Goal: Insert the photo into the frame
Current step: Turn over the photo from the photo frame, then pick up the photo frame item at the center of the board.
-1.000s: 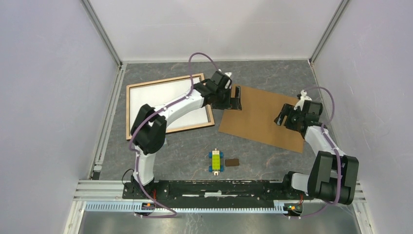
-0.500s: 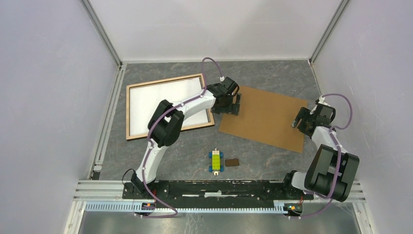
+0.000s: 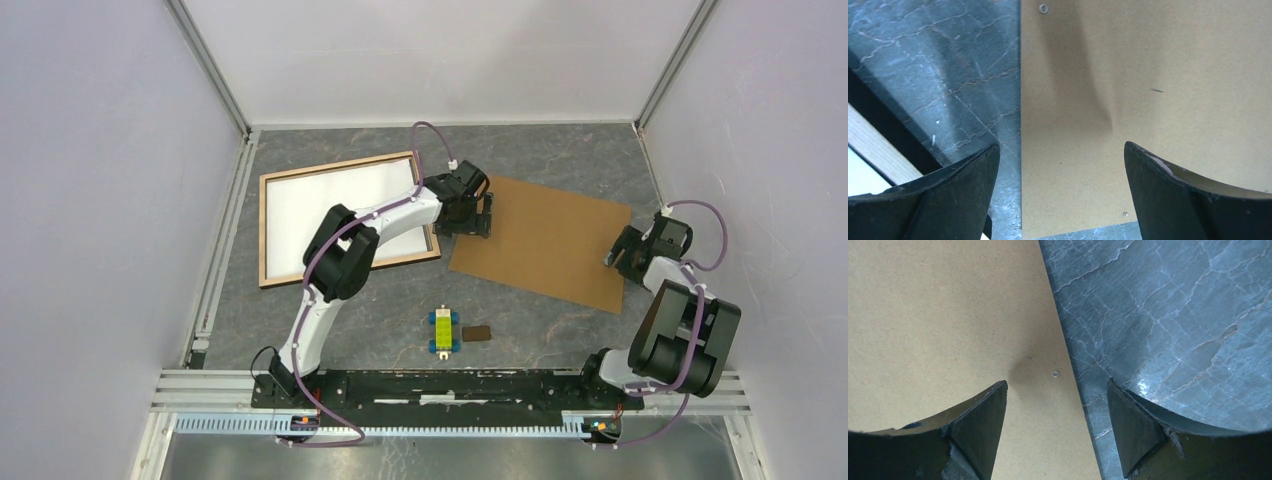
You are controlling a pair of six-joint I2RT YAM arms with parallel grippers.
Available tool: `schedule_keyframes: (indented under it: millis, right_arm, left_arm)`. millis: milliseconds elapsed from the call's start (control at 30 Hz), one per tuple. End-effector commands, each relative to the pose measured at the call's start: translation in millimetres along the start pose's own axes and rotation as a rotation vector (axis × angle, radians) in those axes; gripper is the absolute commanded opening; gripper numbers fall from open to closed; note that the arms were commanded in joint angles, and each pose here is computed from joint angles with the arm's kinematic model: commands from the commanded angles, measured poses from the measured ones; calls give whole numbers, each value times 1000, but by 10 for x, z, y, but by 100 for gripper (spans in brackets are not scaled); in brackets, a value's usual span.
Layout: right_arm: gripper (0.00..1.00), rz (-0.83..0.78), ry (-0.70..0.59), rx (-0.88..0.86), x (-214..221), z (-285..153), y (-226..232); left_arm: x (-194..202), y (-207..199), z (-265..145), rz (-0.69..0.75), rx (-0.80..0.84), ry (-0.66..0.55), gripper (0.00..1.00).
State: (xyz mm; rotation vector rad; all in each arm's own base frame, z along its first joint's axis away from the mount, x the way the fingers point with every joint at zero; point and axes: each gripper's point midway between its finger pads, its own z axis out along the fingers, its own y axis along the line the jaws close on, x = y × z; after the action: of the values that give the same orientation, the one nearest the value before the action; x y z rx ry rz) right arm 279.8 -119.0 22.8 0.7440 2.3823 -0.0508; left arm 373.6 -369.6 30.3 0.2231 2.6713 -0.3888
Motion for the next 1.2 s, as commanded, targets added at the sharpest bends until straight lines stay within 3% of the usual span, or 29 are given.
schedule_keyframes:
  millis: [0, 133, 300, 700, 833, 1033, 1167]
  right_arm:
    - [78, 18, -17, -57, -9, 54, 91]
    - [78, 24, 10, -107, 98, 87, 168]
    - [77, 48, 46, -207, 276, 104, 326]
    - [77, 59, 52, -318, 370, 19, 517]
    - [77, 57, 45, -326, 353, 0, 539]
    - [77, 58, 50, -332, 373, -4, 545]
    - [76, 50, 36, -340, 330, -26, 566]
  left_arm:
    - [71, -167, 29, -74, 117, 34, 100]
    - [63, -413, -142, -168, 331, 59, 96]
    - [-294, -665, -630, -350, 702, 6, 90]
    - [-633, -1054, -1767, -491, 1288, -105, 51]
    - [-562, -1057, -1710, -466, 1254, -102, 40]
    - [-473, -1151, -1698, -446, 1265, -65, 36]
    - [-440, -1081, -1588, -430, 1150, -65, 17]
